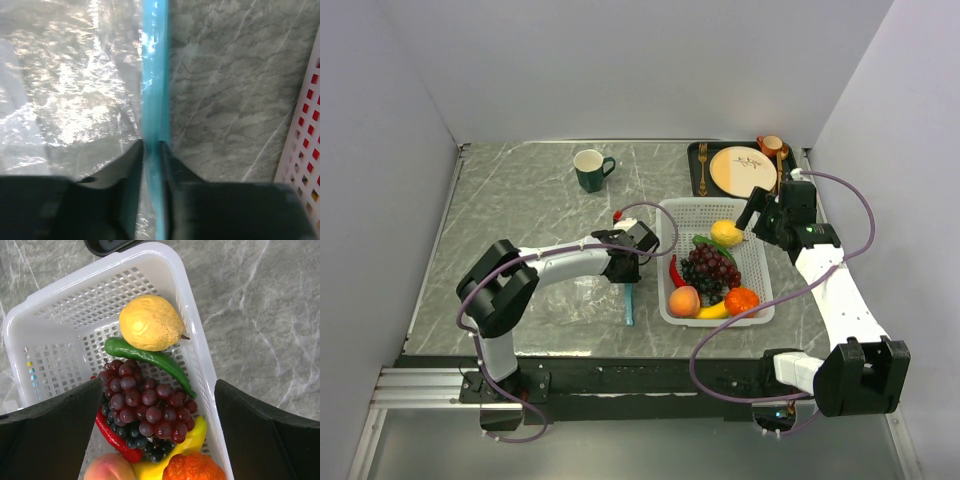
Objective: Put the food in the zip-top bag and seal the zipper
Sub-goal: Pick up the zipper food storage bag at the center of the board.
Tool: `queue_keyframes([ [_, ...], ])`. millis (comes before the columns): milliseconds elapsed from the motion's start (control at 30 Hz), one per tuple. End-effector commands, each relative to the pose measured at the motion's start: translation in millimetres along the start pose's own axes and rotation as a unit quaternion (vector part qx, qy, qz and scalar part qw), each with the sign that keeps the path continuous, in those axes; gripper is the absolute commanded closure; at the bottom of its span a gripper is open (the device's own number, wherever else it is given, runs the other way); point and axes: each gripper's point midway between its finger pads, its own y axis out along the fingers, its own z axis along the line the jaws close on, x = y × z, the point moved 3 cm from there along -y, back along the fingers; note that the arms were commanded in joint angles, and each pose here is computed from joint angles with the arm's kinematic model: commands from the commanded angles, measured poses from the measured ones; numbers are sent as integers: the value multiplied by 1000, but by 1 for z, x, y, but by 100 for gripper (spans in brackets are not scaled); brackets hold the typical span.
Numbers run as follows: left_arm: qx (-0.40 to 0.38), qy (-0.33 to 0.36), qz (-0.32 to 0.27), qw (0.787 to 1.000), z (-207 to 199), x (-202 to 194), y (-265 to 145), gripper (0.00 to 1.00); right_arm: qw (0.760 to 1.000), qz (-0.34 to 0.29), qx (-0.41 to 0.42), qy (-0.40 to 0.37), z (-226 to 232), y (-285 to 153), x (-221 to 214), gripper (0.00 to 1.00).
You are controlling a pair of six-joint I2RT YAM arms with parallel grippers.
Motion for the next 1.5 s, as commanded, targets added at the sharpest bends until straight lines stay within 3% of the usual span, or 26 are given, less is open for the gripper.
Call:
queue_keyframes([
  [0,-6,-9,-27,1000,-7,16,-14,82,1000,-19,5,9,2,-6,7,0],
  [133,0,-13,-27,1000,-4,16,-14,99,1000,-14,17,11,5,-7,5,0],
  [333,-4,-23,-44,999,-1,24,-32,99,997,-9,78,7,21,-15,0,0],
  [533,-17,-44,-82,995,3,42,-64,99,969,20,247,20,68,-33,-14,6],
  [633,-23,-59,-106,992,7,51,-80,99,955,42,293,26,84,-38,-24,25],
  [700,-28,-67,-120,990,10,56,-90,99,947,56,314,18,98,-41,-32,43],
  [733,-30,-68,-124,989,11,57,-93,99,944,62,324,12,104,-41,-34,46],
  [833,-34,-75,-137,987,15,61,-101,99,930,87,357,-12,129,-47,-48,65],
  [867,-34,-78,-139,987,16,61,-102,99,925,96,366,-14,136,-49,-52,78],
  [967,-36,-85,-146,985,18,63,-108,99,905,128,405,-31,163,-55,-67,91],
  [1233,-57,-93,-157,982,18,66,-118,99,865,190,460,-59,220,-56,-104,91],
  [1467,-68,-89,-160,981,18,66,-123,99,846,227,477,-70,251,-46,-125,91],
])
